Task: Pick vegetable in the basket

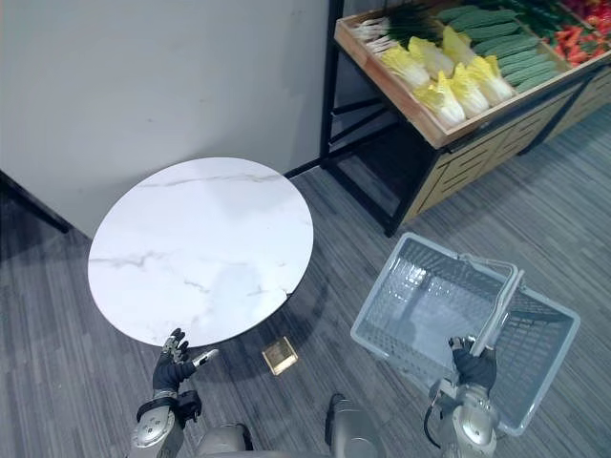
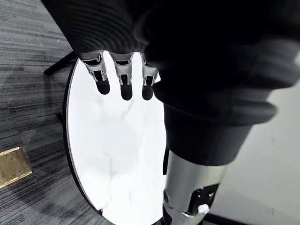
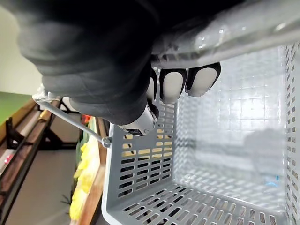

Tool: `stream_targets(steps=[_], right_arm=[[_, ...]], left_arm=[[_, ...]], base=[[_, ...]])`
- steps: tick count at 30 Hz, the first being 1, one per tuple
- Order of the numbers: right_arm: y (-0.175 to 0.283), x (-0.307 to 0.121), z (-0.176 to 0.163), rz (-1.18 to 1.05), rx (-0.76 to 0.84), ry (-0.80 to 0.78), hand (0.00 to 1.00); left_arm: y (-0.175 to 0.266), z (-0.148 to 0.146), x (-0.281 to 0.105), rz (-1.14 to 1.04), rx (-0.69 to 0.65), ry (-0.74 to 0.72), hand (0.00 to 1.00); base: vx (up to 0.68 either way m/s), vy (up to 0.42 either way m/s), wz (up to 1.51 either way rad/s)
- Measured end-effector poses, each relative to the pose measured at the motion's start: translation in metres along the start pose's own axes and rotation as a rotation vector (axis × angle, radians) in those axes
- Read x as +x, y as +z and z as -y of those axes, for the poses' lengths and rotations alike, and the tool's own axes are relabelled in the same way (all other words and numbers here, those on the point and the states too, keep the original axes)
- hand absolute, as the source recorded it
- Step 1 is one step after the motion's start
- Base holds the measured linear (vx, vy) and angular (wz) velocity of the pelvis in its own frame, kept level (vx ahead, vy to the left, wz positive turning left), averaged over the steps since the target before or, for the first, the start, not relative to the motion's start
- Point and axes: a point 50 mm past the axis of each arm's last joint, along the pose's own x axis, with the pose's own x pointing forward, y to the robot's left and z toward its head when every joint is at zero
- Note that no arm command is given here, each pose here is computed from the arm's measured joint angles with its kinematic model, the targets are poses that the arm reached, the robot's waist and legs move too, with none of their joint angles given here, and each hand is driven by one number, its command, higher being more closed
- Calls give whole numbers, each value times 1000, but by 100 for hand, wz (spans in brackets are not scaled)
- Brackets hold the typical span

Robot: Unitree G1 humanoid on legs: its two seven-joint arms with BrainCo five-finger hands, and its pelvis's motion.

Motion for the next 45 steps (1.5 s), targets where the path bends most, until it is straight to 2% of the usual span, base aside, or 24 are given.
stream_targets(steps=[6, 12, 19, 23, 26, 30, 40, 44, 45], right_arm=[[-3, -1, -19, -13, 16, 73, 100], [-19, 23, -24, -86, -63, 85, 100], [-27, 23, -18, -140, -120, 101, 100], [-26, 22, -23, -127, -107, 95, 100], [-20, 26, -21, -99, -131, 104, 100], [-15, 29, -40, -79, -128, 165, 100], [-18, 29, -70, -80, -206, 310, 100], [-19, 29, -64, -84, -222, 299, 100], [-18, 35, -56, -87, -253, 283, 100]], left_arm=[[12, 1, 9, 45, 60, -18, 0], [-7, -10, 12, -49, 146, -15, 0], [-8, 15, 17, -54, 169, -125, 0], [-12, 10, 14, -65, 174, -111, 0], [-13, 12, 7, -56, 173, -110, 0], [-1, 5, 10, -8, 172, -67, 0], [-1, 16, 9, -3, 197, -107, 0], [3, 14, 18, 1, 201, -91, 0], [-2, 21, 18, -25, 176, -93, 0]], base=[[-63, 88, -141], [155, -50, -149], [336, -128, -100], [378, 115, -102], [338, 285, -62], [384, 251, -11], [514, 142, -7], [713, -138, 29], [608, -136, 27]])
